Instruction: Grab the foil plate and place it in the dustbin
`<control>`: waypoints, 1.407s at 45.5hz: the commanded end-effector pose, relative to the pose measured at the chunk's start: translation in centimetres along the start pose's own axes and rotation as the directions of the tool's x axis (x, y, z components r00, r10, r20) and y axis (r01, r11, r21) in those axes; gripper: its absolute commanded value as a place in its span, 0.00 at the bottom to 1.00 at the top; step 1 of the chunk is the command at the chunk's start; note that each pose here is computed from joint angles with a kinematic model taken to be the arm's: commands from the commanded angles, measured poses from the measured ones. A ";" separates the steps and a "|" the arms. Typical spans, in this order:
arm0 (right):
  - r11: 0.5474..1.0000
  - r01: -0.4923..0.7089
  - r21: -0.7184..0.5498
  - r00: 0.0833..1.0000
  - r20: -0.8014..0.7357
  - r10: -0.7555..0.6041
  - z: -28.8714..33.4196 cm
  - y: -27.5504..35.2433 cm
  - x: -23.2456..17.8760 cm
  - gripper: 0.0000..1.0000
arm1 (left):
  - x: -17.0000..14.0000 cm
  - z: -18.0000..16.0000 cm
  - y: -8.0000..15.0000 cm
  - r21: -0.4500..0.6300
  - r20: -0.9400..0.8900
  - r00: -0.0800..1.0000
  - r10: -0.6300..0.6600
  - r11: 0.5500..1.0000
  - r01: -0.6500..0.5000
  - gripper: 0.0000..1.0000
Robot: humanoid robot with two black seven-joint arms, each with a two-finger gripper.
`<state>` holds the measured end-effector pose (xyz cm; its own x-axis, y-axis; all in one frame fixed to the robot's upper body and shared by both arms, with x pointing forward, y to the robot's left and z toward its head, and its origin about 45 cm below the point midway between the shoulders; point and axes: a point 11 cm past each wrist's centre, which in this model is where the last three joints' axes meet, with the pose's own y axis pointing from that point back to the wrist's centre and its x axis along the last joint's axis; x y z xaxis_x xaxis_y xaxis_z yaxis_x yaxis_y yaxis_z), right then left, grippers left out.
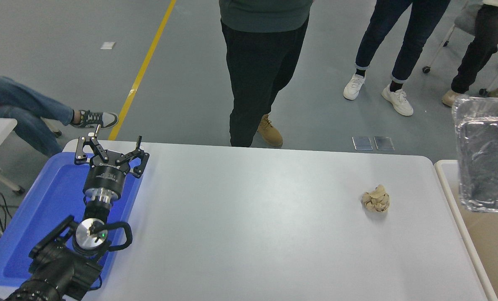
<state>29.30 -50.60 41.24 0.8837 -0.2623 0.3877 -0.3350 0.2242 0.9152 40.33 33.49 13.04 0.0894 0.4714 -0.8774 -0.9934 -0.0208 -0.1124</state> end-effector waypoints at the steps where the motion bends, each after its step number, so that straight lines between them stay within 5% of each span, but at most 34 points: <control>1: 0.995 -0.040 -0.093 0.997 0.064 0.047 6.9 -1.4 0.2 0.00 | 0.1 0.0 0.0 -0.001 0.001 1.000 0.002 1.000 -0.002 1.00; 29: 0.976 -0.123 -0.180 0.989 0.057 0.136 12.6 -11.2 -2.5 0.00 | 0.1 0.0 0.0 -0.004 0.000 1.000 0.002 1.000 -0.002 1.00; 64: 0.872 -0.333 -0.360 0.932 -0.266 0.246 13.6 -23.1 -5.4 0.00 | 0.0 0.1 0.0 -0.004 -0.001 1.000 0.001 1.000 -0.001 1.00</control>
<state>28.00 -67.30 23.32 0.8290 -0.0296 0.5584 -0.4343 0.5951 0.6762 40.30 33.56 13.00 0.0867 0.4712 -0.8777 -0.9934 -0.0252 -0.1117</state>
